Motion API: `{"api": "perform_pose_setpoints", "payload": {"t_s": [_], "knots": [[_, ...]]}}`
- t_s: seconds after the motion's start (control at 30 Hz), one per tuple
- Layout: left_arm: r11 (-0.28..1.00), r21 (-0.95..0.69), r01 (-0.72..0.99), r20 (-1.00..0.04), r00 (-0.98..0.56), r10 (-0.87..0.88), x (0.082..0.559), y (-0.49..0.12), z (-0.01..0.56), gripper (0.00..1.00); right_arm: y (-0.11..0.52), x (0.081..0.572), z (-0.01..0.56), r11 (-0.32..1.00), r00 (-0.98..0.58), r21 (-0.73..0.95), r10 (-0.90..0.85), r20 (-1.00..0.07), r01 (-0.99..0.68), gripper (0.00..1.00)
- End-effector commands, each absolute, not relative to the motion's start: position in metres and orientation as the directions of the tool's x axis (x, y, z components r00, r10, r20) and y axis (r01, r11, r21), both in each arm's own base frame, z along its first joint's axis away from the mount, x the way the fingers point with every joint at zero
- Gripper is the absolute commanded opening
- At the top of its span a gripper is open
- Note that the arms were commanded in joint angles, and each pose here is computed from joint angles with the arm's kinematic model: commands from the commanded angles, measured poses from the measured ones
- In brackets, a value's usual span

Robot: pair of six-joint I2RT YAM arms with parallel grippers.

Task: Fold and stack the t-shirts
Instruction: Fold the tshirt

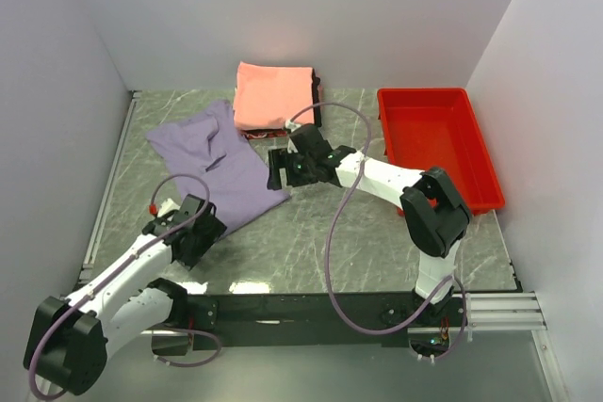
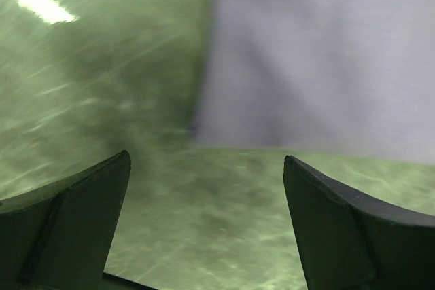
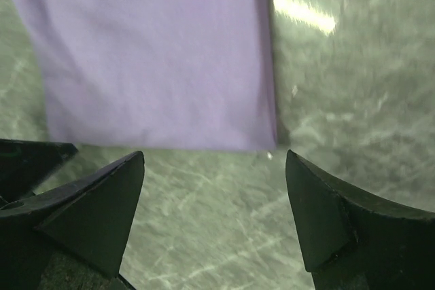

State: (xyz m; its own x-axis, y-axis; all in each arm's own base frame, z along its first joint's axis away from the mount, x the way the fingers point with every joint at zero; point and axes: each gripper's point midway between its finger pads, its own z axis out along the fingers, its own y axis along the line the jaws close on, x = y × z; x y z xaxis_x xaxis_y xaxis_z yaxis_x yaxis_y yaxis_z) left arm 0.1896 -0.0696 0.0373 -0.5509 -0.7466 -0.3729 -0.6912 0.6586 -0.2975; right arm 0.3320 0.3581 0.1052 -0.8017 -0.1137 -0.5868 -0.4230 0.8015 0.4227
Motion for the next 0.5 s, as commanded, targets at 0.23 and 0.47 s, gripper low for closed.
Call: {"api": "perform_pose_setpoints", "payload": {"t_s": [0.23,0.47], "knots": [[0.515,-0.275,-0.812,-0.368,-0.406,-0.837,0.177,-0.053,0.020,0.72,0.358,0.333,0.092,0.807,-0.816,0.453,-0.062,-0.575,-0.380,0.88],[0.484,-0.262,-0.835,-0.384,-0.370,-0.846,0.175,-0.046,0.013,0.51,0.357,0.332,0.078,0.815,-0.835,0.451,-0.069,-0.546,-0.363,0.84]]}}
